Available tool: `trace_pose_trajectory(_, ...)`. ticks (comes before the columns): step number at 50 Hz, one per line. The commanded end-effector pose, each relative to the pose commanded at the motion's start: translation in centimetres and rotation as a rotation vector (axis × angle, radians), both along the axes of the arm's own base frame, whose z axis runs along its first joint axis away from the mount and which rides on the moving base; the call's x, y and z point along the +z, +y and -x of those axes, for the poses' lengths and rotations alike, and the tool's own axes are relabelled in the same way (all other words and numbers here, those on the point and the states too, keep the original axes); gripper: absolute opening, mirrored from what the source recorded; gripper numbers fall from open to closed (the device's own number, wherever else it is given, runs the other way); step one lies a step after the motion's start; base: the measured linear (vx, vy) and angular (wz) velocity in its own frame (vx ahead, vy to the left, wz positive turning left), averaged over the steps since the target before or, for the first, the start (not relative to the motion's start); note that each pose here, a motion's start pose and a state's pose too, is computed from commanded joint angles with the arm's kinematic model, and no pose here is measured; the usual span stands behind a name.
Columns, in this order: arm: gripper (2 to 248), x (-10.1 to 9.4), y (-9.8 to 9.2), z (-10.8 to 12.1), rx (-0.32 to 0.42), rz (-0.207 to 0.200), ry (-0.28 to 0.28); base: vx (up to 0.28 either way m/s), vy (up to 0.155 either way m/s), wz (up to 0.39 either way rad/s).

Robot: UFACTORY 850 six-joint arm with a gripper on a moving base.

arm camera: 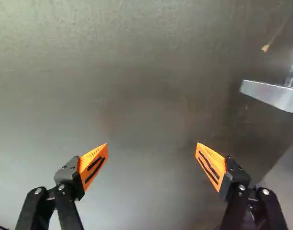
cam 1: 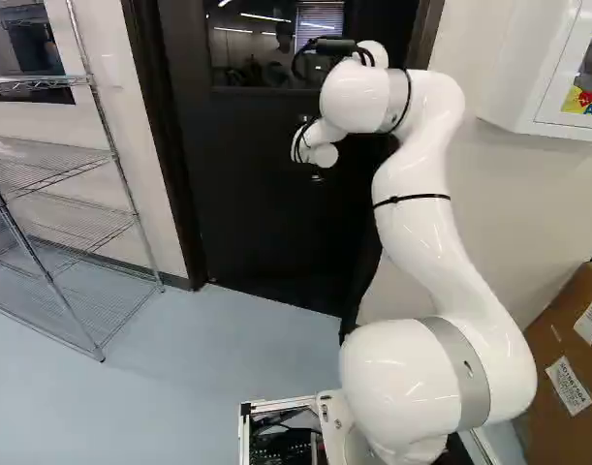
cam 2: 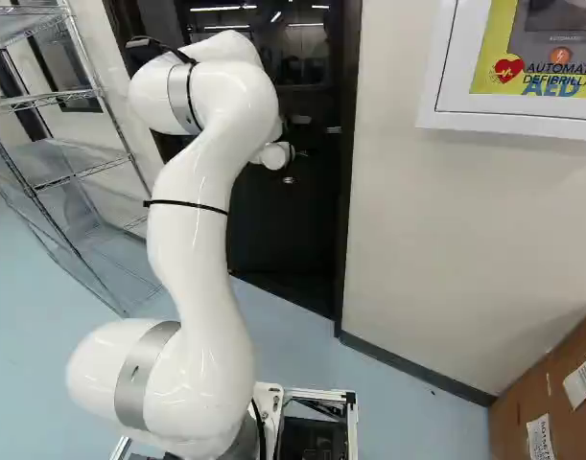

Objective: Open the door and move inside

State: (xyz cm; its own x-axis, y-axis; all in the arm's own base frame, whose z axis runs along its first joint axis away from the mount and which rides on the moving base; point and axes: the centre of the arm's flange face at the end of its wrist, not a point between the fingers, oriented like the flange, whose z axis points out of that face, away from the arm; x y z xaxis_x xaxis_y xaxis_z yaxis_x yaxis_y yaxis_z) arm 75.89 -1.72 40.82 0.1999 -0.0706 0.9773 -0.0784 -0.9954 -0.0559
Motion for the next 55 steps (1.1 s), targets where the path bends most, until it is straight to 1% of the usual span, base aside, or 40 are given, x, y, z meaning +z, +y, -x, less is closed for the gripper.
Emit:
trace_pose_trajectory(13,247,-0.6,1.4,-2.3,0.02,0.002,-0.025,0.0,0.0,0.0)
trace_pose_trajectory(19,247,-0.7,1.6,-2.6,0.022,0.002,-0.029,0.0,0.0,0.0)
trace_pose_trajectory(29,247,-0.3,0.9,-1.4,0.013,0.002,-0.015,0.0,0.0,0.0)
trace_pose_trajectory(55,247,0.7,-1.6,3.1,-0.022,0.001,0.031,0.0,0.0,0.0)
